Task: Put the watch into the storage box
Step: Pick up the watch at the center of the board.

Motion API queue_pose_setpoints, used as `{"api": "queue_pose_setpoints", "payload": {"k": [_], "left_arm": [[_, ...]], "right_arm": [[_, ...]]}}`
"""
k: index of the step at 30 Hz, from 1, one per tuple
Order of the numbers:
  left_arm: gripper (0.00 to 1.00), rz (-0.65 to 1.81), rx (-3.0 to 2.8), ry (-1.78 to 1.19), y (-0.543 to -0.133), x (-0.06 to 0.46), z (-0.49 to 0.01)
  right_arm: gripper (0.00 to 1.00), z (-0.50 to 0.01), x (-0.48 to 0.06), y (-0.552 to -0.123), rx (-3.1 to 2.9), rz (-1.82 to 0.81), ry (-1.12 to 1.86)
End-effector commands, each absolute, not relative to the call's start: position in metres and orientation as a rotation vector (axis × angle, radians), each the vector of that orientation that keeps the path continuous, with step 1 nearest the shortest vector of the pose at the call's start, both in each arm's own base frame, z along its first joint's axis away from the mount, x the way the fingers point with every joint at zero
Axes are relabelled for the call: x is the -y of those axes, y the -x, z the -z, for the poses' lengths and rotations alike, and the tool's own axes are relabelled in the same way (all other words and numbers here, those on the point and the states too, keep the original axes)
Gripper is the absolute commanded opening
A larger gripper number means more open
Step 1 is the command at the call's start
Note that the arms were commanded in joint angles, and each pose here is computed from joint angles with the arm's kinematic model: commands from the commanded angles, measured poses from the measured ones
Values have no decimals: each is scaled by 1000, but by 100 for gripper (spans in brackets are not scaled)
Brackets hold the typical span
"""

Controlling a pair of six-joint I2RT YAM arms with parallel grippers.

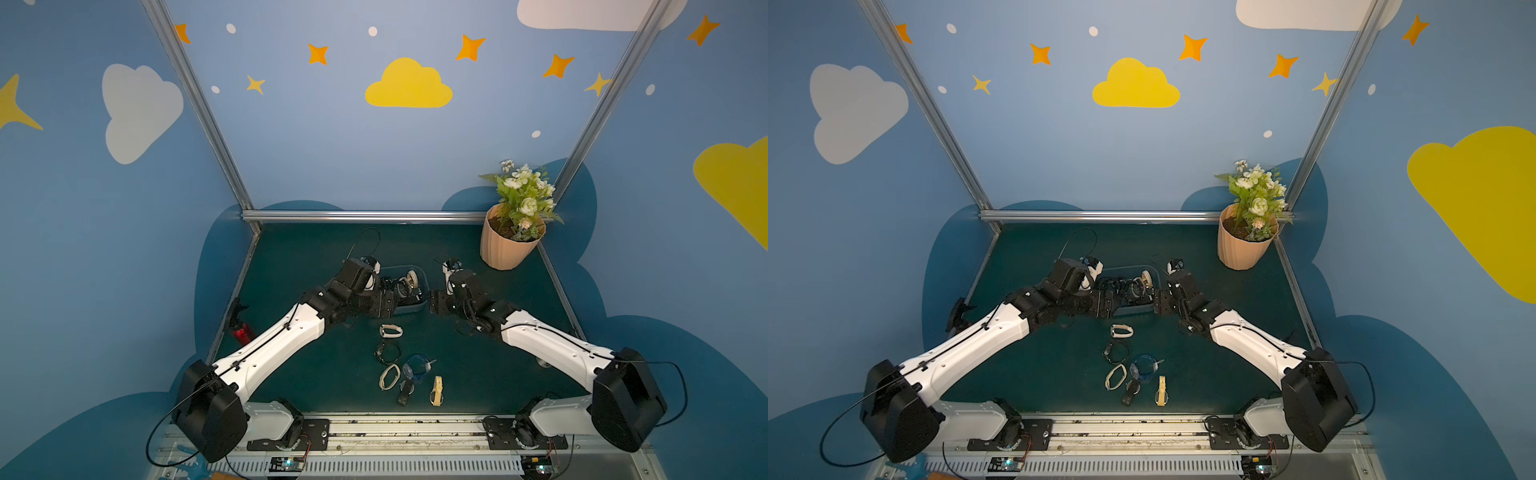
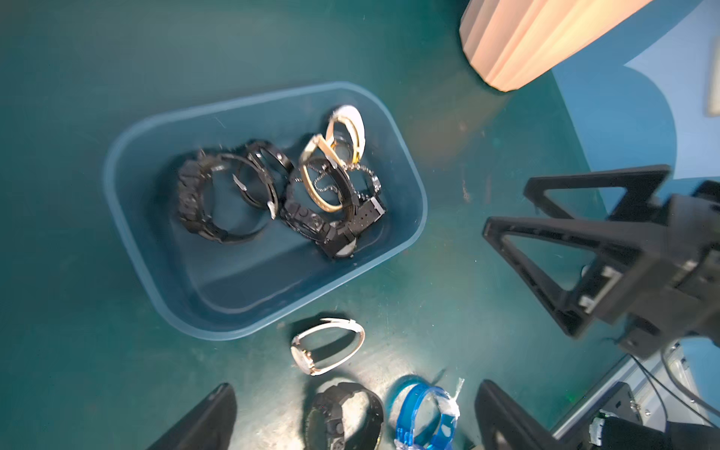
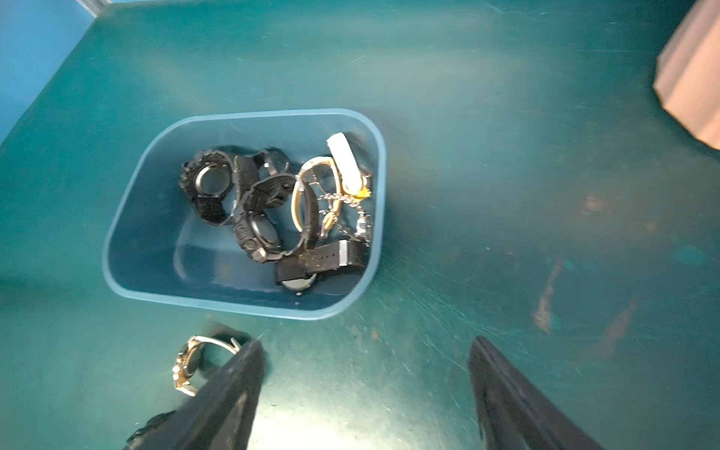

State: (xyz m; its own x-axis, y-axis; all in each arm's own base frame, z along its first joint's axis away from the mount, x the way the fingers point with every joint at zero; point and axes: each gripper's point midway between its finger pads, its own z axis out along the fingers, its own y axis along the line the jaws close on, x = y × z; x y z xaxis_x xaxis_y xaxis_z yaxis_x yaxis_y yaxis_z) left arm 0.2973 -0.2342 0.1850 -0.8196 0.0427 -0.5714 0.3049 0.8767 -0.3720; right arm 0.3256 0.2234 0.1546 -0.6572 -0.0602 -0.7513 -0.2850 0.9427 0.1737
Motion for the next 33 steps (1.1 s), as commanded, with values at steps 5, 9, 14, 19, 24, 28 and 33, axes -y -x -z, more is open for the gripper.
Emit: {"api": "queue_pose_setpoints", "payload": {"k": [5, 9, 14, 19, 24, 28, 33], "left_arm": [[80, 555, -2595, -249, -286, 264, -153], [63, 506, -2664, -294, -278, 283, -133], [52, 439, -2742, -296, -277, 290, -103], [45, 361, -2786, -293, -282, 290, -83], [40, 352, -2809, -299, -287, 298, -72], [34, 338, -2832, -291, -290, 300, -60], [32, 313, -2878, -288, -289, 301, -46]], "right_arm": [[83, -170, -215, -331, -2221, -333, 188], [83, -168, -216, -331, -2233, -330, 200], [83, -165, -212, -328, -2238, -326, 186], [83, -165, -205, -322, -2229, -314, 172], [83, -164, -197, -317, -2240, -304, 152], [83, -162, -191, -311, -2238, -301, 138], [83, -159, -186, -306, -2251, -302, 118]]}}
